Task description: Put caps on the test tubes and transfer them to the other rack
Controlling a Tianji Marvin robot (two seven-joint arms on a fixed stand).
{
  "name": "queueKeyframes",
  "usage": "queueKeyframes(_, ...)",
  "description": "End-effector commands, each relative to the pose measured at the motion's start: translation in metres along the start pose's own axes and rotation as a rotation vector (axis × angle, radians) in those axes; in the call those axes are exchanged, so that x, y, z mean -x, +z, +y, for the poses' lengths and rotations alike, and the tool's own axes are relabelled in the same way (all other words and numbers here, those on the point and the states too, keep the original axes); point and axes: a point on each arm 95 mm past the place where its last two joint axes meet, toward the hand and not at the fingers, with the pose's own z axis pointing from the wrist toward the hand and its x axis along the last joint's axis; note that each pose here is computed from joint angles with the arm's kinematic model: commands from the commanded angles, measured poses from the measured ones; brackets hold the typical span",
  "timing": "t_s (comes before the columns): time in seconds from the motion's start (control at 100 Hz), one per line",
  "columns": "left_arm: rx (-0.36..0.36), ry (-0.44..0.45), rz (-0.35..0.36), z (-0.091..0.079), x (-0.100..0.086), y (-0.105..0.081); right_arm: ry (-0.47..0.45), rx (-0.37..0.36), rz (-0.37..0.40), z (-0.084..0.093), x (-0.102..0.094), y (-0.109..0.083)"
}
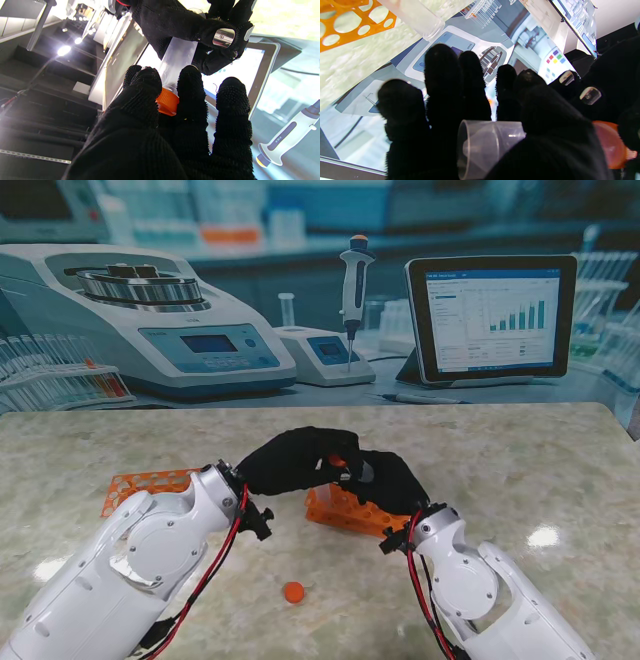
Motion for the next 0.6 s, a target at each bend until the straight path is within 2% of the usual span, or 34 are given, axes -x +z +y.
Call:
queueKeyframes(0.0, 0.044, 0.002, -0.014, 0.006, 0.003, -0.003, 0.002, 0.009, 0.023, 0.003, -0.006, 0.003)
queueKeyframes(0.59, 0.132, 0.048, -0.028, 0.006, 0.004, -0.001, -0.025, -0.017, 0.110, 0.003, -0.019, 0.000)
